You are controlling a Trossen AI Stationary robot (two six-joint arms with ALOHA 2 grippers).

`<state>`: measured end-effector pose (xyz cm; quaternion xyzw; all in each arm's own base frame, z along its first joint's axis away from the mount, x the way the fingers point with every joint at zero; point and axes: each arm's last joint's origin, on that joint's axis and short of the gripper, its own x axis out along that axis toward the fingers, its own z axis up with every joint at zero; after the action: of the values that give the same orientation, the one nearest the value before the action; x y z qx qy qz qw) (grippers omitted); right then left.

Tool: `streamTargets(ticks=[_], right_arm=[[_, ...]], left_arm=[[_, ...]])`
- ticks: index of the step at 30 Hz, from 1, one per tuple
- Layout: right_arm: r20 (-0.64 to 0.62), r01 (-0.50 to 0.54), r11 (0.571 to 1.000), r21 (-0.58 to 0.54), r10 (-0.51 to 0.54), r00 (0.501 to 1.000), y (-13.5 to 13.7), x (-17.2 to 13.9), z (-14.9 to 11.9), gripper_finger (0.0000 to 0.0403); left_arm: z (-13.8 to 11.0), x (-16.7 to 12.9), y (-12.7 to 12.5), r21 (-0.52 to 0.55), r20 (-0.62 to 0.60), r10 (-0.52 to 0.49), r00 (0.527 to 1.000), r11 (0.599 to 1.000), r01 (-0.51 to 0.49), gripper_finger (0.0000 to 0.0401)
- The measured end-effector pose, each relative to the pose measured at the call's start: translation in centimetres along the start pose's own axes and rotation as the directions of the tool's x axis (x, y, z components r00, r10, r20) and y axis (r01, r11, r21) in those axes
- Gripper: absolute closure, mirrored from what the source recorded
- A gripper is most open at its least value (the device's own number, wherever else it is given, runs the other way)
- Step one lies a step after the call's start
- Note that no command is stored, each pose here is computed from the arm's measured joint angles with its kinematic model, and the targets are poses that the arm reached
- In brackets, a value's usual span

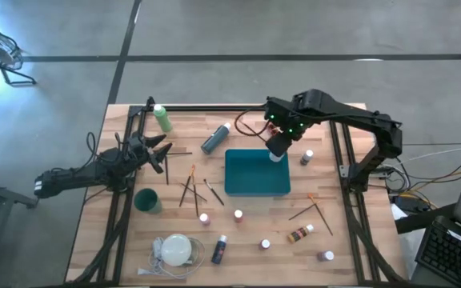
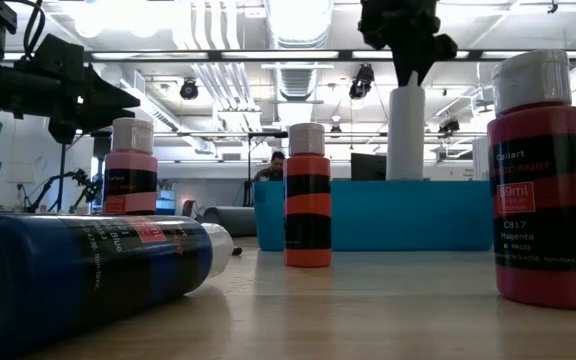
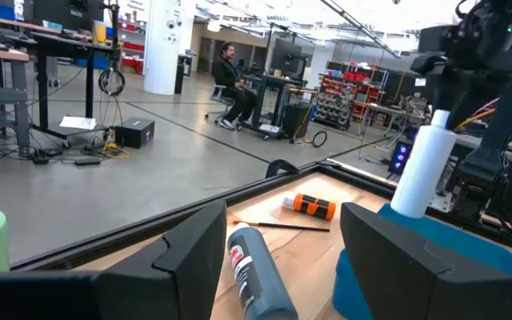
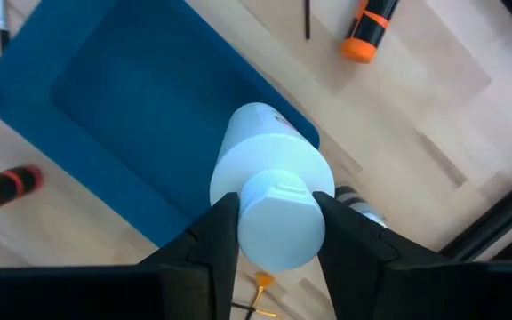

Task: Pick & Place Paint Supplies
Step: Put the white paint bottle into the blue bin

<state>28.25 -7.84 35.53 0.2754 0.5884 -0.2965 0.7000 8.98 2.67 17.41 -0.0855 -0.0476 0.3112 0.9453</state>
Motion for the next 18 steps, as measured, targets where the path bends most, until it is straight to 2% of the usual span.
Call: streamTargets(ticks=[8, 14, 18], right_arm=[[-0.013, 0.018, 1.0, -0.009, -0.018, 1.0, 0.3, 1.7, 0.1, 0.0288], [-0.025, 0.019, 1.0, 0.007, -0.019, 1.0, 0.1, 3.5, -0.5, 0.0275], [-0.037, 0.041, 0.999, 0.004, -0.041, 0.998, -0.1, 4.5, -0.9, 0.0286]], left_arm=[[0.0, 0.0, 0.0, 0.0, 0.0, 0.0, 1.0, 1.0, 0.0, 0.0174], [0.0, 0.0, 0.0, 0.0, 0.0, 0.0, 1.0, 1.0, 0.0, 0.0174], [0.0, 0.0, 0.0, 0.0, 0.0, 0.0, 1.0, 1.0, 0.0, 0.0174]])
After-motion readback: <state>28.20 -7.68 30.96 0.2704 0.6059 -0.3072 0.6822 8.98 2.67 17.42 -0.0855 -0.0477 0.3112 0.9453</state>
